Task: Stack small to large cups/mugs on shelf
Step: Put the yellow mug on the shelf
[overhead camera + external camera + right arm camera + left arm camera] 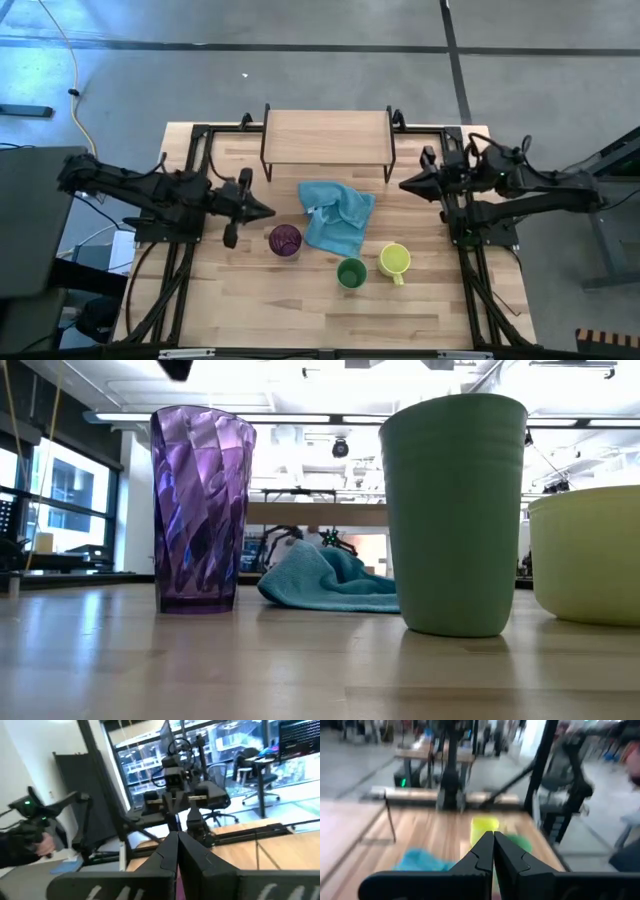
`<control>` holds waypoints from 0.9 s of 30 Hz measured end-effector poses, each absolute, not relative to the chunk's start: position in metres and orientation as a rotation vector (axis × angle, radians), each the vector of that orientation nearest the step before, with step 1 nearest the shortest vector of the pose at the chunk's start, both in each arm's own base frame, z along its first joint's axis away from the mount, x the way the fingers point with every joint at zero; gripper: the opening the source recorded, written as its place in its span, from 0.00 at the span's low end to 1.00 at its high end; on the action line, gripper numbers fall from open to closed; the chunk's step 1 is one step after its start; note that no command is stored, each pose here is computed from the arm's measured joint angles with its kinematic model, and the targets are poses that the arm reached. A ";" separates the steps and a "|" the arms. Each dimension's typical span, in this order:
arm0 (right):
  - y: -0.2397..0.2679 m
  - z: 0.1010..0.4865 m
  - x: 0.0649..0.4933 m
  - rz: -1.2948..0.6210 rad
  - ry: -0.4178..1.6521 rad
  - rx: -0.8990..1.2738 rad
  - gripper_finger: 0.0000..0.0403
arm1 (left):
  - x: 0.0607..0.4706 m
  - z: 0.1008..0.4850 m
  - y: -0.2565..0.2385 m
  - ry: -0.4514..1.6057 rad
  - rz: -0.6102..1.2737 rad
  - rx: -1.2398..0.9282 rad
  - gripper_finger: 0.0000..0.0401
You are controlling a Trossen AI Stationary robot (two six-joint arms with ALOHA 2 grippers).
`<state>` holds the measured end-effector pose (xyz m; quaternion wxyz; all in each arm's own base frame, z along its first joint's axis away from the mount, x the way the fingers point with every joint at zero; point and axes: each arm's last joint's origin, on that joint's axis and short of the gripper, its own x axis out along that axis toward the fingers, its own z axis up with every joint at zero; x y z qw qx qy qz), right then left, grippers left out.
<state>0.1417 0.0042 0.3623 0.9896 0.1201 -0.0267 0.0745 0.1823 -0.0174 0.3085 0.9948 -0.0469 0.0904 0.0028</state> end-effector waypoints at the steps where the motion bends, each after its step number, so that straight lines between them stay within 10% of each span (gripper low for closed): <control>1: 0.005 0.361 0.139 0.158 -0.037 0.247 0.00 | 0.181 0.306 -0.020 0.211 0.008 -0.099 0.00; 13: 0.014 0.330 0.133 0.164 0.311 0.372 0.00 | 0.175 0.301 -0.040 0.268 0.002 -0.463 0.00; 27: 0.015 0.297 0.120 0.057 0.712 0.578 0.00 | 0.174 0.312 -0.036 0.193 0.112 -0.294 0.00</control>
